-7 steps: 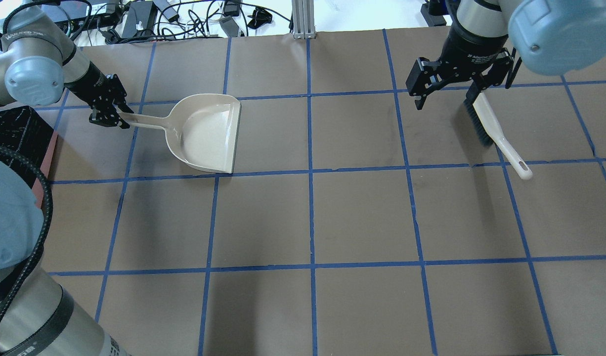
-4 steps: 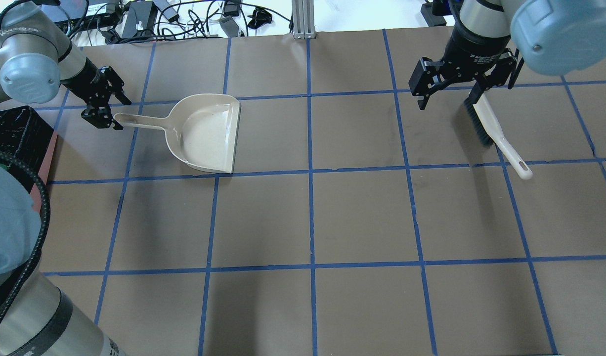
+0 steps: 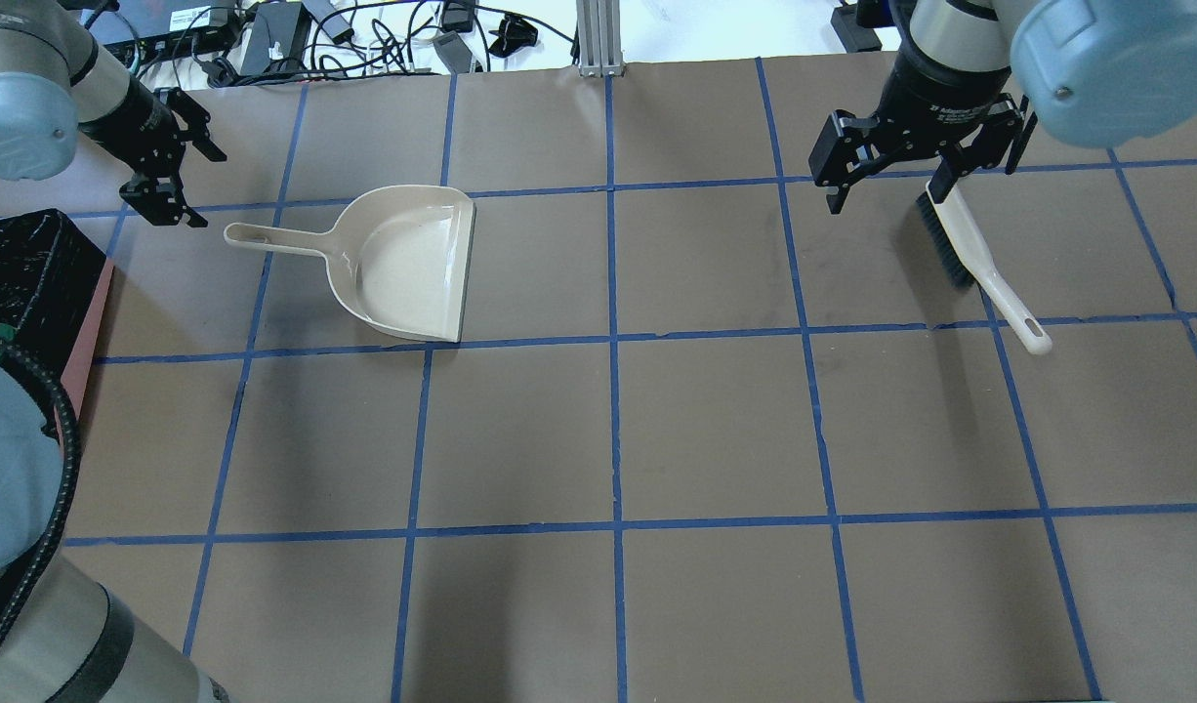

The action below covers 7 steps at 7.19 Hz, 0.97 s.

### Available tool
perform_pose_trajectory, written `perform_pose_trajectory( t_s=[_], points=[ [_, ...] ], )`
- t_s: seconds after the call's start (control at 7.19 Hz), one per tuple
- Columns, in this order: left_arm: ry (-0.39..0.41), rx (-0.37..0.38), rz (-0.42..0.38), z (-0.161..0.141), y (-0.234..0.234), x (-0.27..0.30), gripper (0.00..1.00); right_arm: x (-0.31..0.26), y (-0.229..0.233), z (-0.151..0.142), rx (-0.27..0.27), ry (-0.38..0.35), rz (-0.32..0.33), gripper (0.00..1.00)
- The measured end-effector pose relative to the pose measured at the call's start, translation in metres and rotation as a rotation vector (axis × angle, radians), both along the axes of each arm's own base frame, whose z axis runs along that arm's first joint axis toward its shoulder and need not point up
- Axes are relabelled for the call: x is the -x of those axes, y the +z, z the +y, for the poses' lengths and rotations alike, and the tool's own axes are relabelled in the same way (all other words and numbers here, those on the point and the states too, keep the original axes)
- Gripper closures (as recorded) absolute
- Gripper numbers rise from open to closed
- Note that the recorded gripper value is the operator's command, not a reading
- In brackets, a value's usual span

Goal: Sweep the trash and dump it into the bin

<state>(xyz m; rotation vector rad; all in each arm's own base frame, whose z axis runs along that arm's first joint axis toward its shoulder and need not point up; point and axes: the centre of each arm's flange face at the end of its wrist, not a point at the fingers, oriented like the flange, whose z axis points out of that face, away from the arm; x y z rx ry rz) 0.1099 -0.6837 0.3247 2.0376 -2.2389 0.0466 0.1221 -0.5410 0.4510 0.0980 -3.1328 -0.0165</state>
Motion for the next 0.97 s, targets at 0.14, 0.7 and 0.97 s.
perform_pose_trajectory(
  t_s=[0.14, 0.7, 0.97],
  points=[
    [-0.033, 0.026, -0.009, -0.002, 0.01, -0.001, 0.0, 0.0, -0.001, 0.0, -0.002, -0.011, 0.0, 0.0],
    [-0.414, 0.129, -0.081, 0.006, 0.065, 0.027, 0.0, -0.002, 0.003, 0.0, 0.003, -0.088, -0.006, 0.0],
    [-0.652, 0.153, -0.134, 0.031, 0.09, 0.053, 0.0, -0.004, 0.006, 0.002, 0.005, -0.114, -0.007, 0.0]
  ],
)
